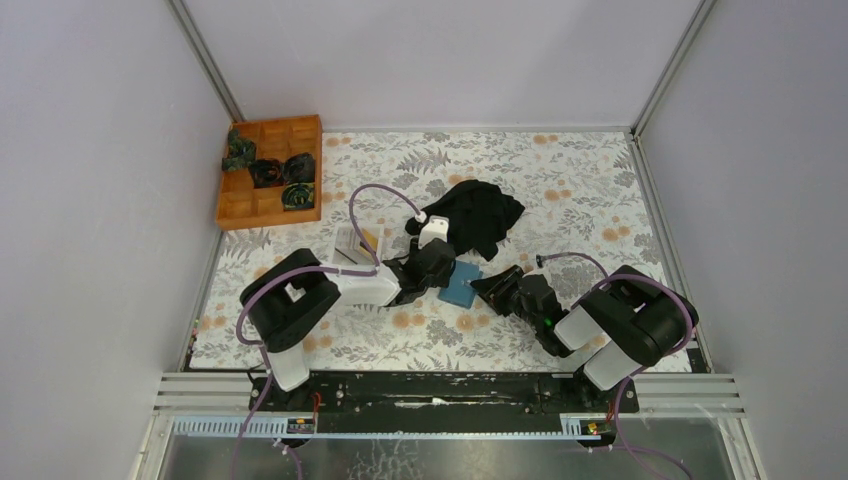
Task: Put the credit cards into the card holder
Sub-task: Close the card holder at the center of the board.
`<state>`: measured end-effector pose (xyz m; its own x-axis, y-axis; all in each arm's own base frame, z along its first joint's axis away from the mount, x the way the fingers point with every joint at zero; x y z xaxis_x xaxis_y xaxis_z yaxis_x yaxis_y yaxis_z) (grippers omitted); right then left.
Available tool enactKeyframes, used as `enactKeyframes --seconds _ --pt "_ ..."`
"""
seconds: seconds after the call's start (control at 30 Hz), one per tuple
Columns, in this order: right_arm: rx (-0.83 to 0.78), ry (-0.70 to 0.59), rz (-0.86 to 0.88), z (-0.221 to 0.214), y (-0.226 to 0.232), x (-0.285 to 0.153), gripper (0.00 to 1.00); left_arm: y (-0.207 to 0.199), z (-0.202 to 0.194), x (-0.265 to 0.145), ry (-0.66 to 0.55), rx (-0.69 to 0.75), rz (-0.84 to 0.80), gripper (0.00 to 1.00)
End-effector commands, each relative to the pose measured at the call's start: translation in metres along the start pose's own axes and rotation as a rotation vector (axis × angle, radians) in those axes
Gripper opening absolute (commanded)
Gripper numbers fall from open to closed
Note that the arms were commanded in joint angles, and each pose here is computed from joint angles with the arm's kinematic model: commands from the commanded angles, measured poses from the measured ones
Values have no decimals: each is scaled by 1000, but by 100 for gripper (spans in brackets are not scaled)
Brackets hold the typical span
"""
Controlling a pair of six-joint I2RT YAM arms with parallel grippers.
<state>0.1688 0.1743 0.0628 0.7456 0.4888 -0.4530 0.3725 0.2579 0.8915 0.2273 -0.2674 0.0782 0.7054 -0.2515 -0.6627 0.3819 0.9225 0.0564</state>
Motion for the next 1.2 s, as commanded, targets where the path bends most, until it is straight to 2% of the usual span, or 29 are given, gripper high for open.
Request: enactKeyframes --seconds 0.0,0.6,1.17 --pt "-49 12 -121 0 -21 0 40 -2 -20 3 112 50 -50 57" --pt "-63 7 -132 1 -22 -3 42 -20 -22 -1 128 119 -41 55" --pt "-154 -117 -139 13 -11 -22 49 -15 -28 2 143 85 18 55"
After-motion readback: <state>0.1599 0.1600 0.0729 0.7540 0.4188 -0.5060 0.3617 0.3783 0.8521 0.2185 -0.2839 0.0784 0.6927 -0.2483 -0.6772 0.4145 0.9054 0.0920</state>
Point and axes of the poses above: each gripper's point midway between its finger pads, its own x axis out along the fingers, its own y axis along the line the jaws close on, z = x × y, the point moved 10 cm from there along -x, back along the fingers, and after that the axes turned 13 degrees about x, right-handed, at the moved point
